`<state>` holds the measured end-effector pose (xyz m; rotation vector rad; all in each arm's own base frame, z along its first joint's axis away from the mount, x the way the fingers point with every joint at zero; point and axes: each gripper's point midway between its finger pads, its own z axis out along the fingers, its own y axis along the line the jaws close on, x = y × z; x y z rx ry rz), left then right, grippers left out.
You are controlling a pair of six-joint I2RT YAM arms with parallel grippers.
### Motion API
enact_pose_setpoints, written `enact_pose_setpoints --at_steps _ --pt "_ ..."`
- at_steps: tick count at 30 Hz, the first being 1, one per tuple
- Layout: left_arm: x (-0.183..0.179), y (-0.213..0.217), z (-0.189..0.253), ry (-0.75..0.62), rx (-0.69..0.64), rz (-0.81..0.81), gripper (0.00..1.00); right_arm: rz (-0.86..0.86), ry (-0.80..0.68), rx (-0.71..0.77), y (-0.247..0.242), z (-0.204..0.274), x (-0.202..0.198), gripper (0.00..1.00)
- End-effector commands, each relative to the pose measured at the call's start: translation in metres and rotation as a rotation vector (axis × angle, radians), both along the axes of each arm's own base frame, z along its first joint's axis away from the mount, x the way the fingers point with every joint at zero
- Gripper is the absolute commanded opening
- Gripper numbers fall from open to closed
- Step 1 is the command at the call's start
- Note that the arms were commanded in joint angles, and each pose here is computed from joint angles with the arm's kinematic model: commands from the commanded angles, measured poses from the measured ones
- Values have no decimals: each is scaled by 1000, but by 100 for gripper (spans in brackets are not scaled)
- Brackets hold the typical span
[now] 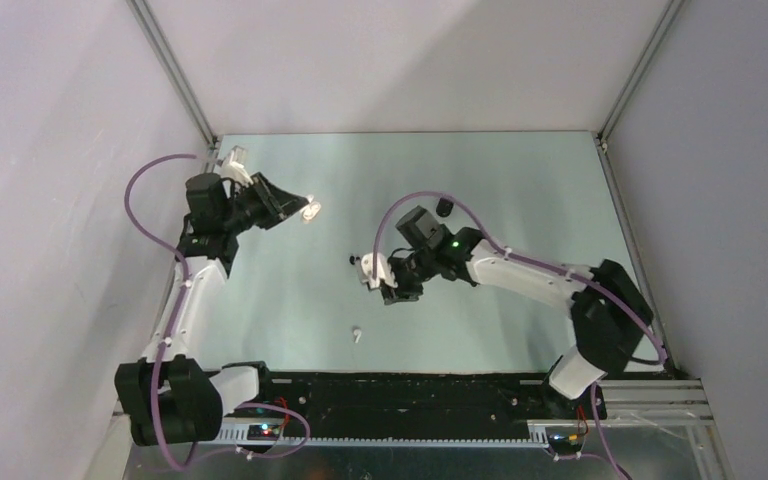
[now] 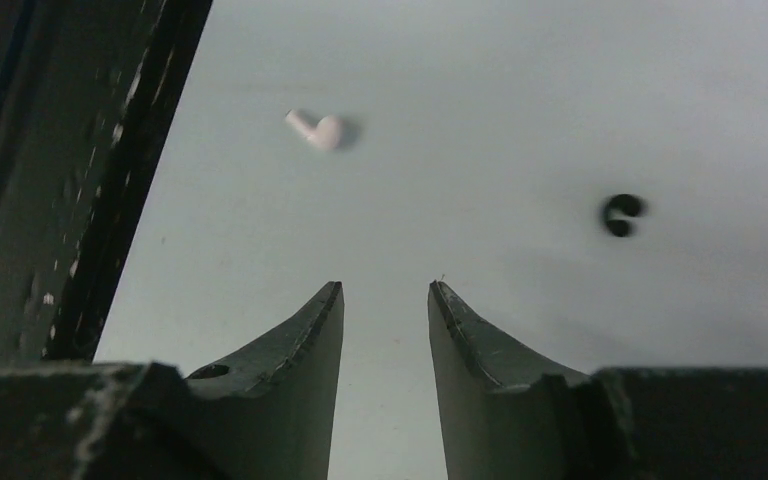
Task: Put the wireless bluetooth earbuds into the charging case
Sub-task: Pick up the earbud from the center of the board.
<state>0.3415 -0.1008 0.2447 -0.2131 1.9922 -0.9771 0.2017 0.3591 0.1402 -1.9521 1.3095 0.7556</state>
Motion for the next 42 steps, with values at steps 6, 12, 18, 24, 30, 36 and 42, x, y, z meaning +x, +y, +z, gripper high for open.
enact_pose_setpoints --at_steps 6,12,18,24,30,36,42 --pt "-7 17 0 -18 40 34 0 418 -223 -128 22 -55 -4 39" --pt "-12 14 -3 -5 19 17 0 543 -260 -151 38 -82 -14 44" --pt "-11 14 -3 11 -3 14 0 629 -289 -155 54 -96 -19 46" --pt "-9 15 -4 19 -6 19 0 725 -260 -194 58 -108 -30 46" --pt "-8 15 -5 20 -4 19 0 784 -243 -219 59 -117 -31 45" --pt "-8 15 -7 26 -7 17 0 867 -197 -253 51 -121 -42 43" --pt "-8 14 -7 32 -15 7 0 937 -145 -267 43 -122 -57 40"
